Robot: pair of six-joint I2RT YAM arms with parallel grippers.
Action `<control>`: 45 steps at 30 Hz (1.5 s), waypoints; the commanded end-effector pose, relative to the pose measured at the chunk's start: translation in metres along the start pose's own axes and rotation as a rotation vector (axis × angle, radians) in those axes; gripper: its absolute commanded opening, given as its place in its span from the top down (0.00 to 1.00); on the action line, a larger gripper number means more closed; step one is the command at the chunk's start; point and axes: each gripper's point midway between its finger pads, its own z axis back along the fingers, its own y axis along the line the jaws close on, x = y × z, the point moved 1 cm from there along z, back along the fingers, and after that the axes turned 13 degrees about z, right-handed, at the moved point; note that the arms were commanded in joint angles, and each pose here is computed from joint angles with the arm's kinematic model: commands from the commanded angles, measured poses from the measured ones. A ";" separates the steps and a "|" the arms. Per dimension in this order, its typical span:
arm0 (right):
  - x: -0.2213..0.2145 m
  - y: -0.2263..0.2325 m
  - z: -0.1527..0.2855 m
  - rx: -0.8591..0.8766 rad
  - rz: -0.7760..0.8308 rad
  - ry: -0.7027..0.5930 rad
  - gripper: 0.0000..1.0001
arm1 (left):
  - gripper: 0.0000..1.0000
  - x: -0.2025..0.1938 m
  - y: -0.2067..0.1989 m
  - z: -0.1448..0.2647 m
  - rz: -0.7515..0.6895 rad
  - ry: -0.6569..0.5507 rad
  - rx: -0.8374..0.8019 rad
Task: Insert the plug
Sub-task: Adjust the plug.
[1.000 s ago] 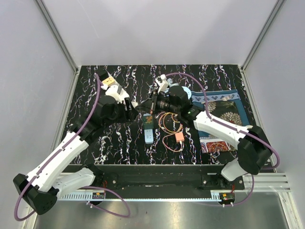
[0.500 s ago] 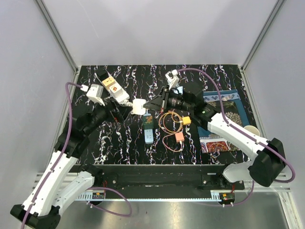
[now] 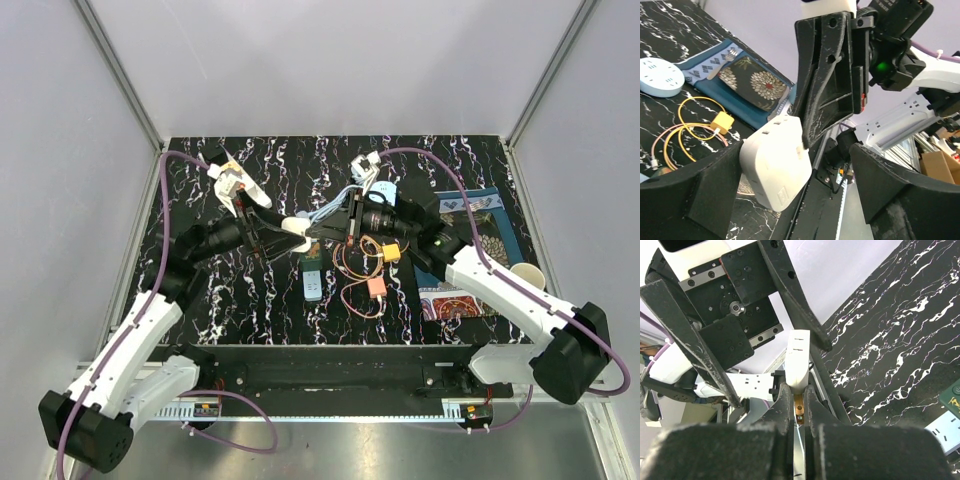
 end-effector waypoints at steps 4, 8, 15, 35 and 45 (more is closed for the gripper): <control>0.019 0.014 0.011 0.033 0.062 -0.081 1.00 | 0.23 0.003 -0.025 -0.002 -0.005 0.034 -0.143; 0.019 0.009 0.012 0.011 0.065 -0.089 1.00 | 0.40 -0.001 -0.019 -0.003 0.024 0.049 -0.122; 0.018 0.005 0.010 0.011 0.075 -0.091 1.00 | 0.43 -0.008 -0.006 -0.007 0.092 0.083 -0.088; 0.014 -0.006 0.002 -0.005 0.096 -0.069 1.00 | 0.69 -0.006 -0.007 -0.014 0.138 0.105 -0.108; 0.009 -0.007 -0.001 0.018 0.110 -0.059 1.00 | 0.66 -0.011 -0.016 -0.022 0.185 0.122 -0.154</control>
